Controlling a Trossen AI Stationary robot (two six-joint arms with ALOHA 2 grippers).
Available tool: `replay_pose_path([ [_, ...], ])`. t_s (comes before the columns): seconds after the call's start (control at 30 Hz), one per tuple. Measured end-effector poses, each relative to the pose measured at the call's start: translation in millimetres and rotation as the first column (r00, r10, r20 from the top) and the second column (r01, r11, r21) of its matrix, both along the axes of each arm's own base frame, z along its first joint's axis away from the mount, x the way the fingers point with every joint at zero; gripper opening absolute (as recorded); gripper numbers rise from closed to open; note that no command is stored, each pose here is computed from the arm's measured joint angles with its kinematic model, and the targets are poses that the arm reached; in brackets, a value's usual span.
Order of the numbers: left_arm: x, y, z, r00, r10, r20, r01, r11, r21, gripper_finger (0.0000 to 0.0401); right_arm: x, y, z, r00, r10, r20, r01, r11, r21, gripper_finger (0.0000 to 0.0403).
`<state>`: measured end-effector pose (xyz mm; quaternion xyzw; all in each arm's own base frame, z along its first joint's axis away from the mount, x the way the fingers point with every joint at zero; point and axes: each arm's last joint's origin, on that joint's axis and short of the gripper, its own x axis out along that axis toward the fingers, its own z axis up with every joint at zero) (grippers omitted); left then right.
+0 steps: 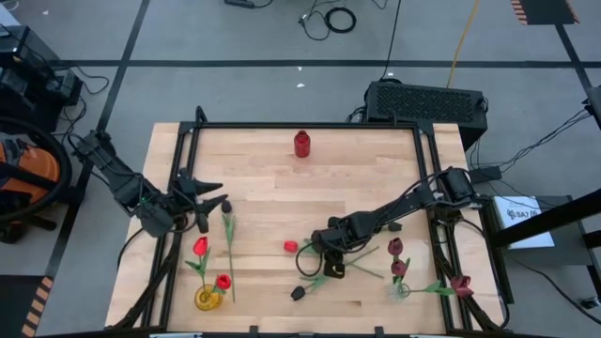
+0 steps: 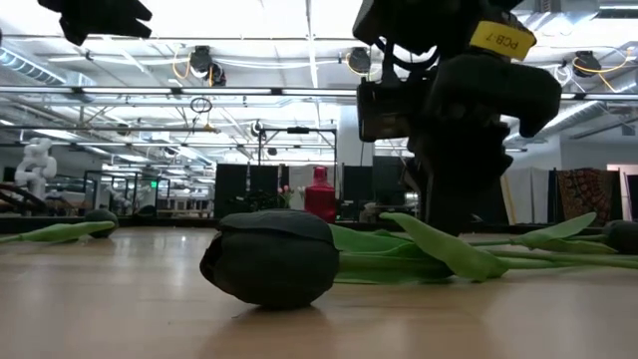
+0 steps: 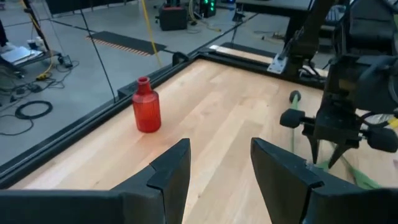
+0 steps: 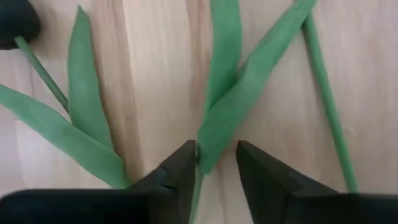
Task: Sort flowers into vase by color
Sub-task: Put the red flower into the yellow vase
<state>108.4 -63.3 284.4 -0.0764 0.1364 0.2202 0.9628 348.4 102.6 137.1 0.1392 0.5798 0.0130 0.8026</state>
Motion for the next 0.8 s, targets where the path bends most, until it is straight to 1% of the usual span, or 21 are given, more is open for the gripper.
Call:
replay_pose_path([
  [0.07, 1.1, 0.7, -0.4, 1.0, 0.005, -0.005, -0.005, 1.0, -0.001, 0.0176, 0.2, -1.6, -0.1, 1.0, 0.007, 0.0, -0.007, 1.0, -0.005, 0.0088],
  [0.2, 1.7, 1.6, -0.4, 1.0, 0.012, -0.007, -0.012, 1.0, -0.003, 0.0176, 0.9, -4.4, -0.2, 1.0, 0.03, 0.006, -0.03, 0.999, -0.022, 0.0018],
  [0.23, 1.8, 1.6, -0.5, 1.0, 0.01, -0.008, -0.01, 1.0, -0.004, 0.0176, 1.1, -4.9, -0.1, 0.999, 0.037, 0.007, -0.037, 0.999, -0.024, 0.0011],
  [0.37, 1.8, 1.3, -0.6, 1.0, 0.002, -0.011, -0.002, 1.0, -0.008, 0.0176, 1.2, -6.0, 1.8, 0.997, 0.07, 0.019, -0.07, 0.997, -0.034, 0.0013],
  [0.43, 1.9, 1.3, -0.6, 1.0, 0.002, -0.012, -0.002, 1.0, -0.008, 0.0176, 1.0, -6.1, 8.7, 0.996, 0.085, 0.032, -0.084, 0.996, -0.036, 0.0008],
  [0.5, 2.0, 1.2, -0.5, 1.0, 0.0, -0.012, 0.0, 1.0, -0.004, 0.0176, 3.6, -5.4, 25.0, 0.992, 0.102, 0.075, -0.099, 0.994, -0.037, 0.0004],
  [0.57, 2.1, 1.1, -0.1, 1.0, 0.0, -0.009, 0.0, 1.0, -0.006, 0.0176, 6.8, -5.1, 47.8, 0.982, 0.121, 0.147, -0.115, 0.992, -0.05, 0.0004],
  [0.63, 2.6, 0.7, 0.6, 1.0, -0.003, -0.004, 0.003, 1.0, -0.005, 0.0176, 9.5, -5.9, 73.5, 0.963, 0.137, 0.232, -0.119, 0.989, -0.088, 0.0004],
  [0.7, 3.4, 0.0, 2.1, 1.0, -0.009, 0.005, 0.009, 1.0, -0.004, 0.0176, 11.0, -8.5, 100.2, 0.938, 0.139, 0.317, -0.099, 0.985, -0.139, 0.0004],
  [0.8, 4.3, -0.6, 4.7, 1.0, -0.003, 0.031, 0.003, 1.0, -0.005, 0.0176, 6.7, -13.7, 139.5, 0.888, 0.112, 0.446, -0.017, 0.978, -0.21, 0.0004],
])
